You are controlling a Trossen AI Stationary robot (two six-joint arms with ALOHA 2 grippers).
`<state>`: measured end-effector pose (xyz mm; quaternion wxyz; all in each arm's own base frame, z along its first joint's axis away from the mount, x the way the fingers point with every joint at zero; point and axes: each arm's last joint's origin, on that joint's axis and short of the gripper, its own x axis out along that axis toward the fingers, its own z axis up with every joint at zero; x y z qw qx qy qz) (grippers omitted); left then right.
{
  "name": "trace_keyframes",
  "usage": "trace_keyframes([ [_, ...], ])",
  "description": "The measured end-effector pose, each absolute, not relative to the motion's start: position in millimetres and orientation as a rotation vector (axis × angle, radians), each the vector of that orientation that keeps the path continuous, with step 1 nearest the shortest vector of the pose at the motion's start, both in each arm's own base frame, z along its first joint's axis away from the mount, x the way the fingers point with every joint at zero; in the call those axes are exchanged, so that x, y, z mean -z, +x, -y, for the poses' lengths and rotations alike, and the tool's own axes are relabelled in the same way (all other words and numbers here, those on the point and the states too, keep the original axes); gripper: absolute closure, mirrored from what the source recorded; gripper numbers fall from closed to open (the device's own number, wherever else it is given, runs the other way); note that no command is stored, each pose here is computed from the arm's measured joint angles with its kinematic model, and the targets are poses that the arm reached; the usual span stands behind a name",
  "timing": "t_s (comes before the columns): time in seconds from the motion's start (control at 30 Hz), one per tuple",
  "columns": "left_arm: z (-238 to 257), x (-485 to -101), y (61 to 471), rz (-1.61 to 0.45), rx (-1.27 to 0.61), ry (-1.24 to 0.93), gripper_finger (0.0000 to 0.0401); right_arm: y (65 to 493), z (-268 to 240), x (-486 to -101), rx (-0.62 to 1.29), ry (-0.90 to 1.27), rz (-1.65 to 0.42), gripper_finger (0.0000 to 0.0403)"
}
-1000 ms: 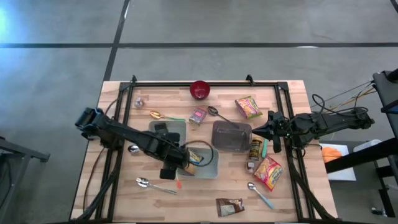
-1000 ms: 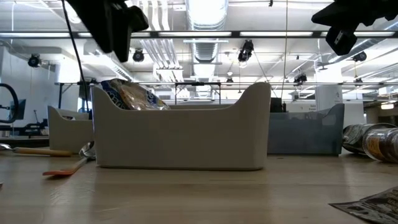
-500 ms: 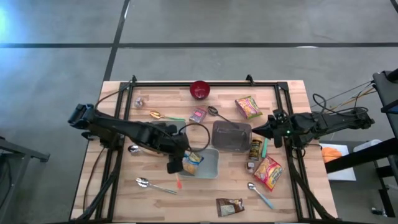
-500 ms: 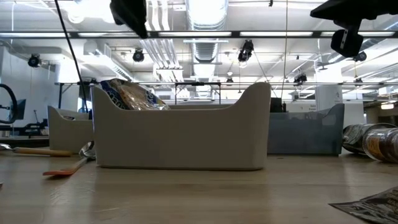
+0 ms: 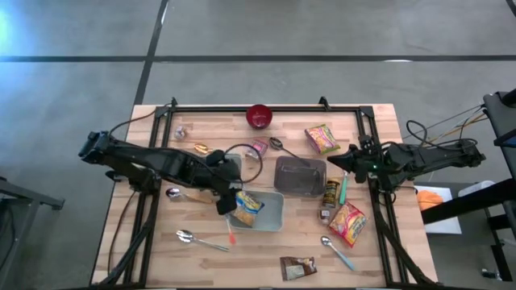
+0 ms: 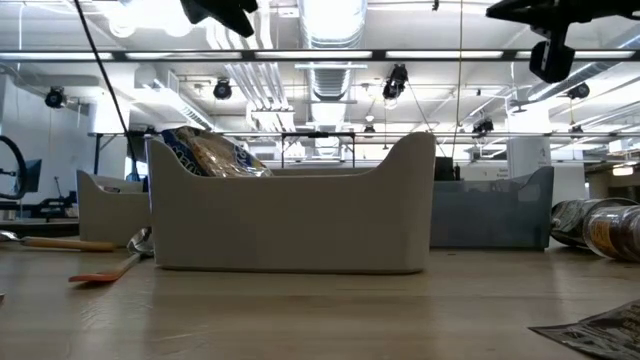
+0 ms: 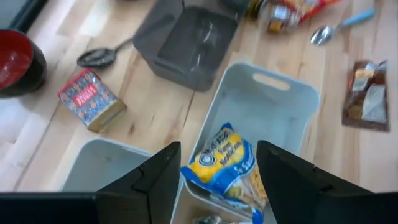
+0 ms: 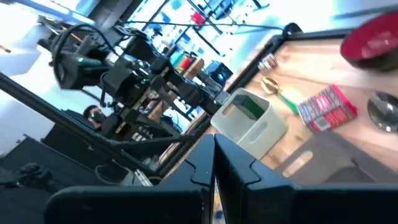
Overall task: Pick & Place Food Item
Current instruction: Put the light green spoon into the black bin
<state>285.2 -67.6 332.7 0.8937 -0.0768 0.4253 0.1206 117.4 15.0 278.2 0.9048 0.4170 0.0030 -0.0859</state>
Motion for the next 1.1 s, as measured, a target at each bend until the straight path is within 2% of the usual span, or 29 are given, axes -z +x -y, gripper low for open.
trace_keyframes([
  [0.37,42,-315,246,-0.639,-0.26,-0.326,0.0188,119,-15,-278,0.178,0.924,0.0,0.0394],
  [0.6,33,-312,238,-0.608,-0.277,-0.346,0.0188,119,-15,-280,0.185,1.004,0.03,0.0394],
  [0.77,31,-314,239,-0.605,-0.268,-0.308,0.0188,118,-12,-278,0.297,0.94,0.064,0.0394],
  [0.87,30,-313,239,-0.61,-0.263,-0.307,0.0188,119,-12,-271,0.338,0.944,0.01,0.0391],
  [0.97,30,-313,238,-0.619,-0.258,-0.307,0.0188,122,-12,-265,0.368,0.965,-0.037,0.0368],
  [1.1,30,-313,238,-0.623,-0.251,-0.286,0.0188,125,-10,-259,0.446,1.066,-0.047,0.0312],
])
